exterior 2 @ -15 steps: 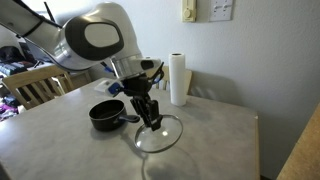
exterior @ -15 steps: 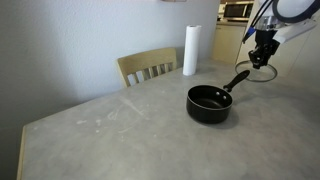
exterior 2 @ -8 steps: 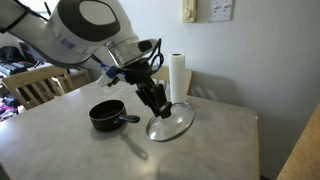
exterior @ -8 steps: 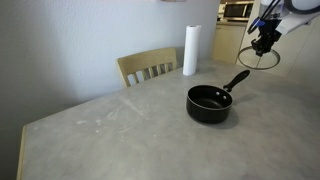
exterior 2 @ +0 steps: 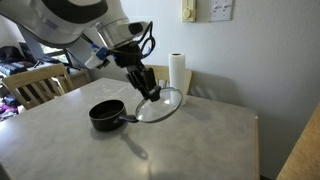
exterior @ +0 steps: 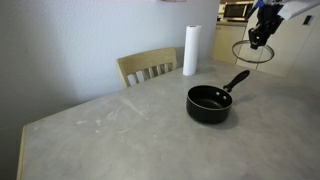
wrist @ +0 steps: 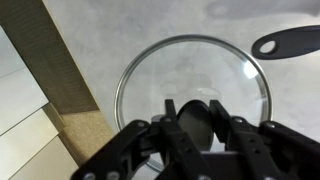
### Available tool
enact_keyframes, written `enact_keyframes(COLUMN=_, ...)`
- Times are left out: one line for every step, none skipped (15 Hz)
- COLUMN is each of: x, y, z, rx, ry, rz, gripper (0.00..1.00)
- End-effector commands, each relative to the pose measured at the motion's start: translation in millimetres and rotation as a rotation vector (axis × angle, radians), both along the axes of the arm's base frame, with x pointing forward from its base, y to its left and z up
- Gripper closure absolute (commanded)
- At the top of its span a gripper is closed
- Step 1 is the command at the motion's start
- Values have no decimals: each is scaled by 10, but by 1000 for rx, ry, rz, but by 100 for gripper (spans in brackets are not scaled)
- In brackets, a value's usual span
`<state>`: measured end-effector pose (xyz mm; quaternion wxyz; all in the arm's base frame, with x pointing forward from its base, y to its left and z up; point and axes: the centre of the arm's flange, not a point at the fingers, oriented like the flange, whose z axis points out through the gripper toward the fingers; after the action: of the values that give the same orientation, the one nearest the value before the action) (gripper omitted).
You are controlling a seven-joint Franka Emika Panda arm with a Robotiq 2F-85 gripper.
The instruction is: Put the lid on the pot
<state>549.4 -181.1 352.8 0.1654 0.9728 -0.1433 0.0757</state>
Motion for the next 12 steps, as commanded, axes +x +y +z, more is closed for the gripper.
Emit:
enact_keyframes(x=-17, y=442, z=265, rx=99, ry=14, rz=33, gripper=87)
enact_keyframes(x=32, y=638, z=260, rx=132, ry=19, rz=26, gripper=87)
enact_keyframes(x=41, y=823, z=269, rx=151, ry=17, rz=18, gripper=87)
enact_keyframes(x=78, y=1023, z=245, rx=167, ry=18, rz=4, gripper=87)
enact_keyframes(x=98, y=1197, z=210, rx=180, ry=15, rz=-3, gripper=87)
enact_keyframes(x=127, y=1361, z=182, rx=178, ry=9, rz=-15, gripper=87)
enact_keyframes(x=157, y=1508, z=153, rx=184, ry=4, rz=-19, gripper=87)
enact_keyframes(x=188, y=1641, z=104, rx=180, ry=-1, rz=-15, gripper=87)
enact_keyframes(x=211, y=1768, z=73, rx=181, ry=-2, rz=-12, gripper=87)
enact_keyframes(x=226, y=1889, z=30, rx=179, ry=-10, rz=-9, gripper=87)
enact_keyframes(x=253, y=1984, z=-10, rx=183, ry=-10, rz=-10, gripper=87)
enact_keyframes(x=288, y=2046, z=-57, rx=182, ry=-7, rz=-16, gripper=87)
